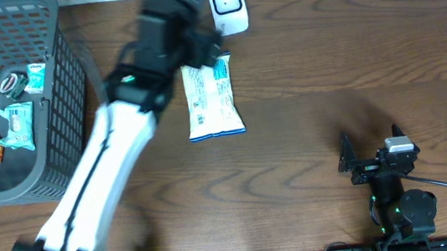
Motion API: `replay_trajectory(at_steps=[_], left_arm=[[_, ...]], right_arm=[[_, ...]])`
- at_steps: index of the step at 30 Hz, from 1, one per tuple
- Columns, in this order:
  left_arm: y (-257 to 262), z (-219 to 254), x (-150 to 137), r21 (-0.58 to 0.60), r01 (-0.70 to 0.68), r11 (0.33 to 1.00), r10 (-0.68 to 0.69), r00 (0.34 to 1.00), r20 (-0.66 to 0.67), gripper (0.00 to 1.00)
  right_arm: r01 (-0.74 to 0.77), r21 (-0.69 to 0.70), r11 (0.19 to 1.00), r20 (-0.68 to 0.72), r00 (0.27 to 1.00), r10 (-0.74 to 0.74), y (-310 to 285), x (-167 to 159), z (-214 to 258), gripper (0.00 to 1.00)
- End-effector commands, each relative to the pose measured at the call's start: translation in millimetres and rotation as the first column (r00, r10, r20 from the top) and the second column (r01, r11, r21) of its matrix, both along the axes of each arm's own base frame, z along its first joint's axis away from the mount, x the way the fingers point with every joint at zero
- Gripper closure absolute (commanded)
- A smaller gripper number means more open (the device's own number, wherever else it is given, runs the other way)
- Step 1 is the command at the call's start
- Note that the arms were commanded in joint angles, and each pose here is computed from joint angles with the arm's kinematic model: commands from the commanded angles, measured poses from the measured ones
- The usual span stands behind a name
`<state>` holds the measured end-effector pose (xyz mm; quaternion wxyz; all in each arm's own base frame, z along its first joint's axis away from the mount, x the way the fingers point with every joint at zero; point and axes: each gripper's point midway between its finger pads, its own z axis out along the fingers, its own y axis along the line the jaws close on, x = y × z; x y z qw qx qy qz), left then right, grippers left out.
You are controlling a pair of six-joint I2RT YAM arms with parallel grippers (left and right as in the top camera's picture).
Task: Scan the item barcode
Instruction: 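Release the bag onto the table below the scanner, then move the left gripper back into the grey basket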
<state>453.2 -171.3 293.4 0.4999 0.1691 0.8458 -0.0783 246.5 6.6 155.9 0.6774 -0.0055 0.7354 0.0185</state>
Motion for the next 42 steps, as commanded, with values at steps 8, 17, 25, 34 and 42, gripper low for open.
replay_trajectory(at_steps=[8, 17, 25, 34, 42], left_arm=[[154, 94, -9, -0.146, -0.350, 0.925, 0.373, 0.909, 0.185, 0.02], [296, 78, -19, -0.261, -0.655, 0.709, 0.693, 0.715, 0.089, 0.02], [387, 33, -29, -0.262, -0.807, 0.529, 0.832, 0.554, -0.026, 0.02], [445, -44, -19, -0.189, -0.879, 0.437, 0.874, 0.465, -0.141, 0.02], [460, -142, -12, -0.005, -0.876, 0.482, 0.841, 0.465, -0.277, 0.08]], right_arm=[[0.012, 0.010, 1.000, -0.001, 1.000, -0.012, -2, 0, -1, 0.01], [0.012, 0.010, 1.000, -0.001, 1.000, -0.012, -2, 0, -1, 0.01], [0.012, 0.010, 1.000, -0.001, 1.000, -0.012, -2, 0, -1, 0.01], [0.012, 0.010, 1.000, -0.001, 1.000, -0.012, -2, 0, -1, 0.01], [0.012, 0.010, 1.000, -0.001, 1.000, -0.012, -2, 0, -1, 0.01]])
